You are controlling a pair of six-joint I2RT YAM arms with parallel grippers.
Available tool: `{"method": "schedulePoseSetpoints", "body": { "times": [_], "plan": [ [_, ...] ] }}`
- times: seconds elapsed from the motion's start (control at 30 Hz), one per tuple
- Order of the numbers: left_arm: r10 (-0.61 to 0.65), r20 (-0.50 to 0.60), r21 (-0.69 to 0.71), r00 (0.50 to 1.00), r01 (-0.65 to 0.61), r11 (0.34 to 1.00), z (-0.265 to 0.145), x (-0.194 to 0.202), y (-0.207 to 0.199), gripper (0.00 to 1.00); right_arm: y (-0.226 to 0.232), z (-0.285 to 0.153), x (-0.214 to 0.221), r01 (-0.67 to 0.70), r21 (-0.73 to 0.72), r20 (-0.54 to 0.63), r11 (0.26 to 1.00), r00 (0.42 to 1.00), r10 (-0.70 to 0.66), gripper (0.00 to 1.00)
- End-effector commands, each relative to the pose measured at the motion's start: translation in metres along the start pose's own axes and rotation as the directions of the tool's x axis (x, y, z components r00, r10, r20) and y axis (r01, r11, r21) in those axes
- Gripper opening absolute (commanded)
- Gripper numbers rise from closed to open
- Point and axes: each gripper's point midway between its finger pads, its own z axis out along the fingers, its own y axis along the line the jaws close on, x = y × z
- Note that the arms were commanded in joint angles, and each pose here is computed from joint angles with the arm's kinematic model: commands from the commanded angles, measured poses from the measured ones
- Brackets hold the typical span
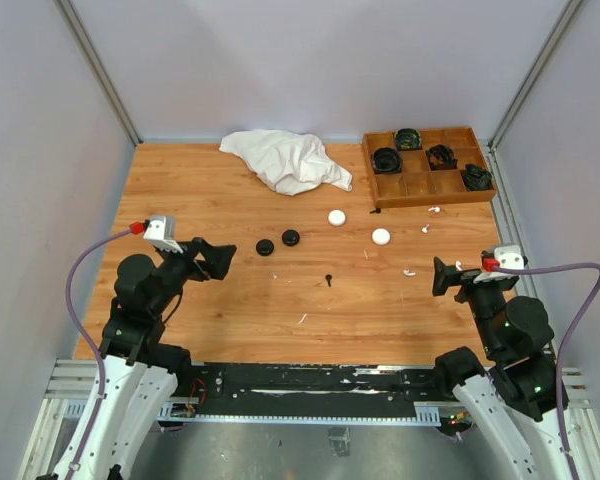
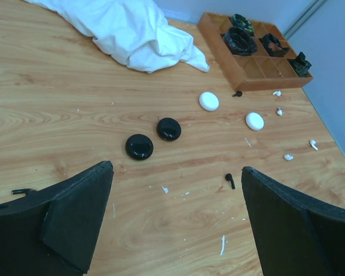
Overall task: Insert the wireless bluetooth earbuds into the charging case
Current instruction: Pick up the charging case at the center of the board.
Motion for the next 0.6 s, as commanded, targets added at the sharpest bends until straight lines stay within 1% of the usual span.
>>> {"method": "schedulePoseSetpoints", "body": {
  "times": [0.0, 0.23, 0.33, 0.57],
  "plan": [
    [-0.014, 0.035, 0.049, 0.999, 0.012, 0.999, 0.006, -0.015, -0.01, 0.99, -0.002, 0.0, -0.005, -0.013, 0.013, 0.022, 1.0, 1.0, 0.013, 0.99],
    [-0.086, -0.054, 0.032, 0.995, 0.087, 0.996, 0.03, -0.002, -0.006, 0.99, -0.002, -0.004, -0.007, -0.025, 0.006, 0.055, 1.0, 0.998, 0.024, 0.99],
    [-0.114, -0.099, 0.056, 0.989, 0.119, 0.991, 0.043, 0.003, -0.01, 0.99, -0.002, -0.004, -0.006, -0.029, 0.011, 0.058, 1.0, 0.998, 0.029, 0.99],
    [-0.118, -0.193, 0.041, 0.974, 0.128, 0.991, 0.082, 0.022, -0.002, 0.98, 0.002, -0.007, -0.01, -0.037, -0.018, 0.079, 0.999, 0.996, 0.038, 0.99]
  ]
}}
